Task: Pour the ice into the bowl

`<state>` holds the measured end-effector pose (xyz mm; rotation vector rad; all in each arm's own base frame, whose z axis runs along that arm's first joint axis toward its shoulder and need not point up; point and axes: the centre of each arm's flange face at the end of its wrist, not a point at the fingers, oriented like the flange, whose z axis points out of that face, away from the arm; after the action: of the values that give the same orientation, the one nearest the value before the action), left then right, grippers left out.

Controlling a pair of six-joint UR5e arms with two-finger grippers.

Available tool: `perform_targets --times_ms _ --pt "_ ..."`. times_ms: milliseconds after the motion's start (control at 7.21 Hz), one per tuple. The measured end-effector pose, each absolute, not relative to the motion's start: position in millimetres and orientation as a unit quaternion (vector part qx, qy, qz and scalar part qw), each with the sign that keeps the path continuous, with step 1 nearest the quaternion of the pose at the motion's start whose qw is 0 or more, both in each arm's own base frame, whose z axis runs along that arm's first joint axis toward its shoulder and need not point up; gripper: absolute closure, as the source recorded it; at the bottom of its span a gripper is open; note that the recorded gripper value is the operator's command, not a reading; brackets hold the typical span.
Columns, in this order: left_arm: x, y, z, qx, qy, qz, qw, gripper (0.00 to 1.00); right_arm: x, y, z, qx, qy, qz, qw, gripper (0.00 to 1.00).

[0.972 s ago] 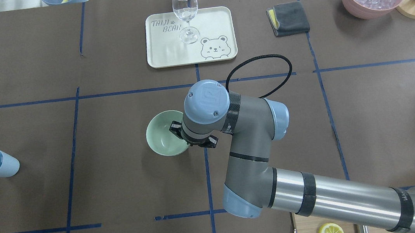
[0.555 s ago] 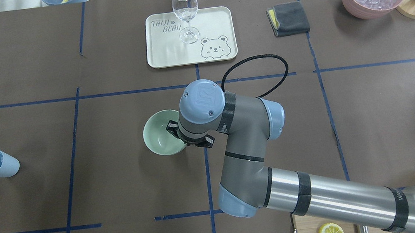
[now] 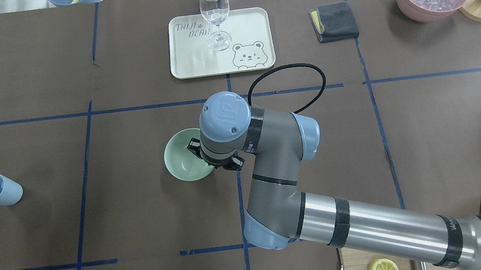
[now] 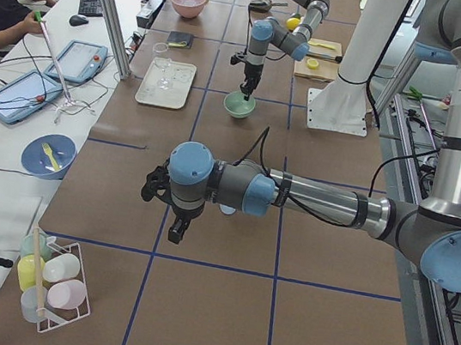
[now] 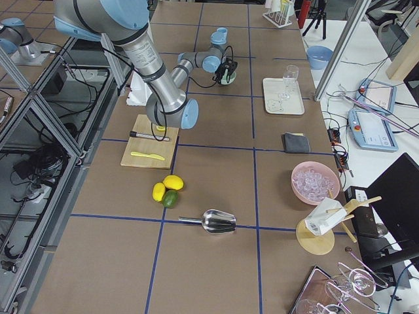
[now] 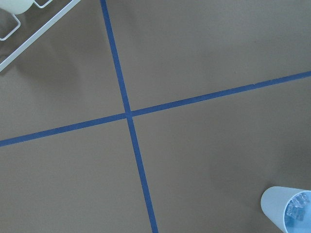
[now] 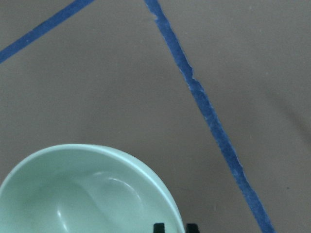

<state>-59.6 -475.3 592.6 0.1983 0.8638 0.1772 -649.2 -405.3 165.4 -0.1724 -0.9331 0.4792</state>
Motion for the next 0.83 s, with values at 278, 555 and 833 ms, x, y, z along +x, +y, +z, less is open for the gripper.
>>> perform_targets --times_ms 278,555,833 --pt "-57.2 -475.4 592.9 0.094 0.418 0.088 0.899 0.0 -648.7 -405.7 162.9 -0.082 -0.448 0.227 0.861 0.0" --pt "-55.8 -475.8 591.5 0.096 0.418 0.09 0.899 0.0 -630.2 -410.5 146.3 -0.079 -0.47 0.224 0.85 0.0" --pt "-38.3 -479.1 585.9 0.094 0.42 0.091 0.898 0.0 -560.8 -429.4 147.0 -0.084 -0.495 0.233 0.833 0.0"
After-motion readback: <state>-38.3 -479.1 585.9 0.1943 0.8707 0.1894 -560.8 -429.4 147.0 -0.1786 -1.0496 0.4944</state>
